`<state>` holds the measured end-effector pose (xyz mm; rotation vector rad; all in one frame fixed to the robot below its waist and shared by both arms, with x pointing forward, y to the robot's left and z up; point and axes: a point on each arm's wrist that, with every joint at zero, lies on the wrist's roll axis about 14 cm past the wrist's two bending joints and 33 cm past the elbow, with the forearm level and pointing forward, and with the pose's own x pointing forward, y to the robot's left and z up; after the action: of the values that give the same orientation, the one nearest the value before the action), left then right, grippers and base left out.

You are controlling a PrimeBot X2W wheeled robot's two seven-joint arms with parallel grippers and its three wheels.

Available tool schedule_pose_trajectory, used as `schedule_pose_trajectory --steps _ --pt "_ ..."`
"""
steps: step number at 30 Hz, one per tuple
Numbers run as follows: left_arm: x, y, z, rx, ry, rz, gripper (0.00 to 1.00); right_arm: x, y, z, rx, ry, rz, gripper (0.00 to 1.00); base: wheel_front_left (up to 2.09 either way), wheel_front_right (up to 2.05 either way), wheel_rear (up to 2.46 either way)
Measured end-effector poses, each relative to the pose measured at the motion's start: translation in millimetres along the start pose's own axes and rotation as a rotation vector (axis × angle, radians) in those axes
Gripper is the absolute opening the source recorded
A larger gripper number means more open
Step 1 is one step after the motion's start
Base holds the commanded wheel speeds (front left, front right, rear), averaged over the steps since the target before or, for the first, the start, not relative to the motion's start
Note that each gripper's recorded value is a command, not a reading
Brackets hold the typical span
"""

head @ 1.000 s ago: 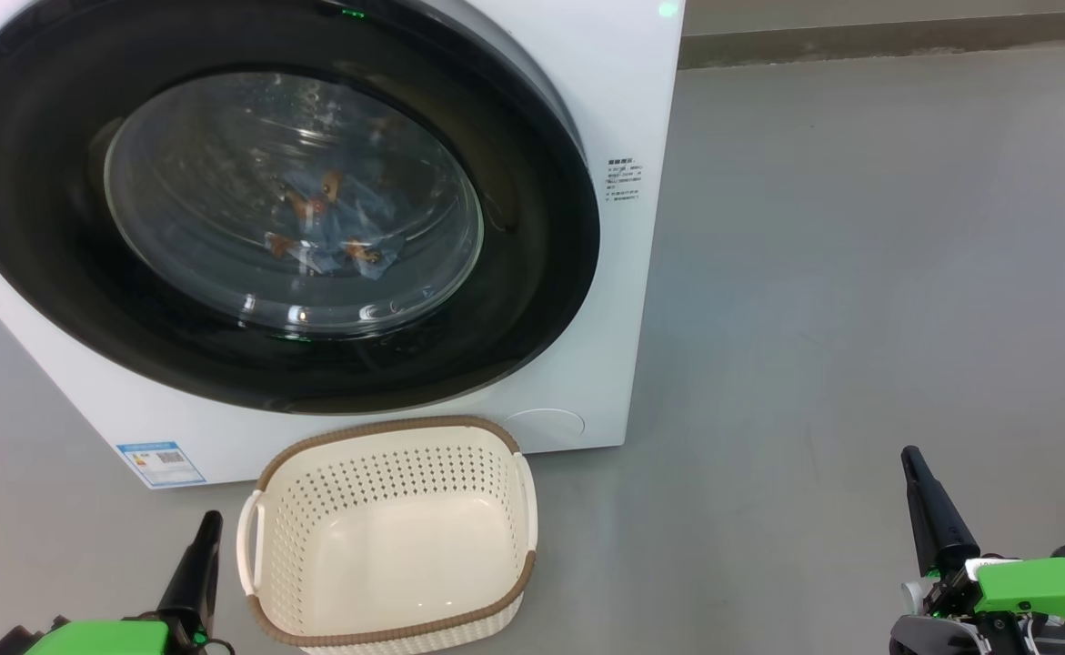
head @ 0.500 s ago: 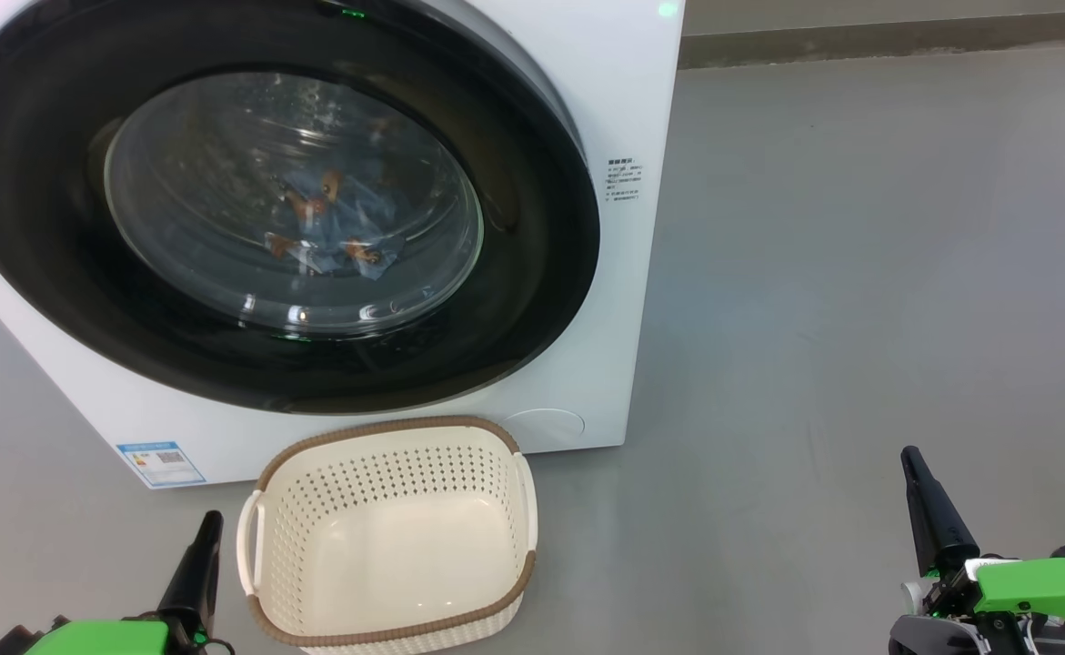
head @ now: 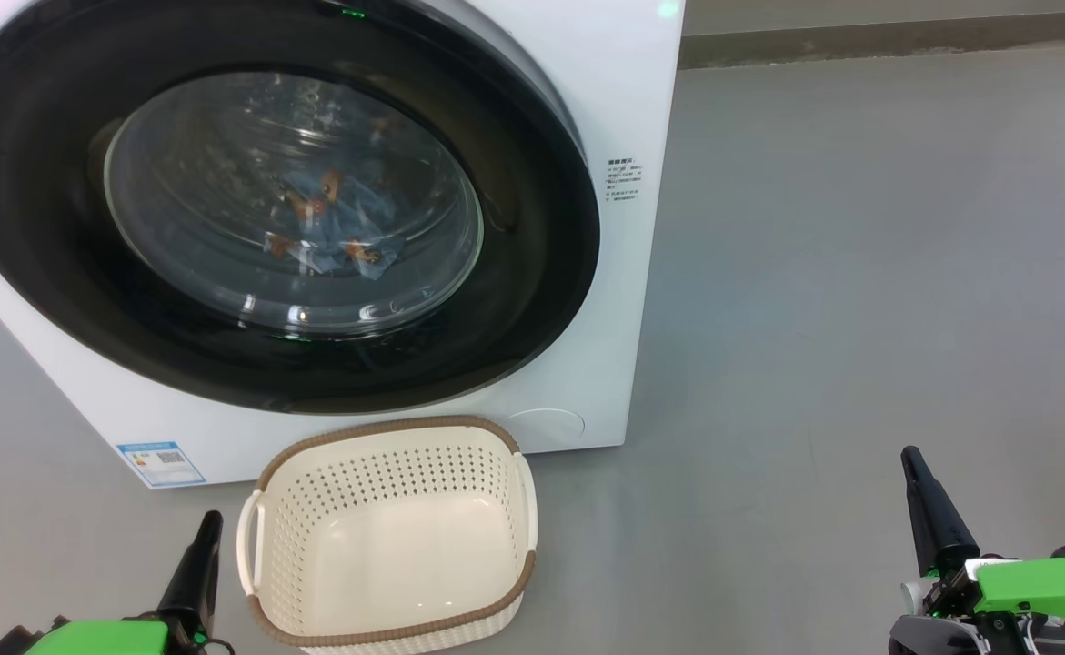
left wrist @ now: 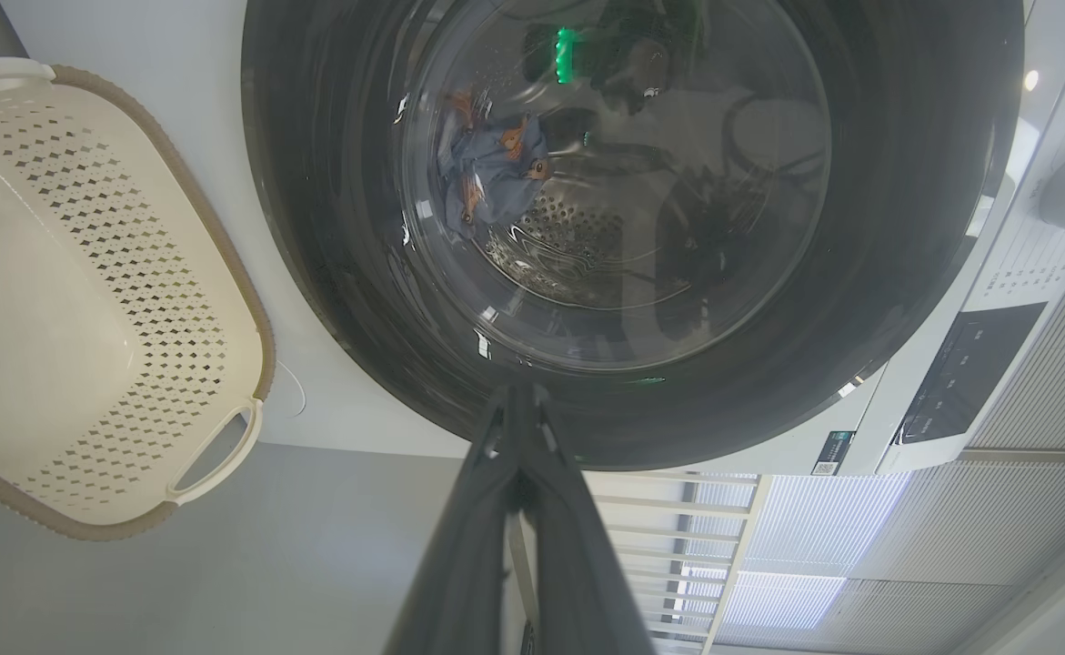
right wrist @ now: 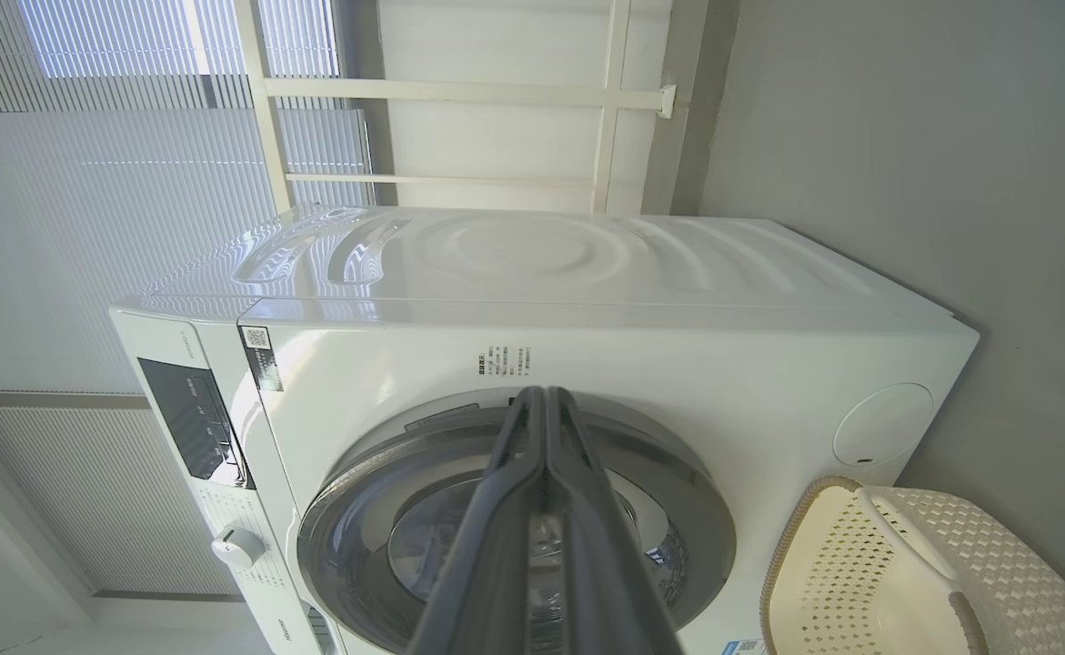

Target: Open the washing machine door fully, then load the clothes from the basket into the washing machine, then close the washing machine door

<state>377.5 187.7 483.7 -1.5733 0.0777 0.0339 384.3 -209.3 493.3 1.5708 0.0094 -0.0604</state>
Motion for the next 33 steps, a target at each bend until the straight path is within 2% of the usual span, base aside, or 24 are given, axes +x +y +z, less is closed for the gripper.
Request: schedule_pose_trajectory --steps 33 --pt "0.0 0.0 -0.2 -0.003 0.0 0.0 0.0 0.0 0.0 -0.1 0.001 0.0 0.0 0.0 0.0 0.0 0.0"
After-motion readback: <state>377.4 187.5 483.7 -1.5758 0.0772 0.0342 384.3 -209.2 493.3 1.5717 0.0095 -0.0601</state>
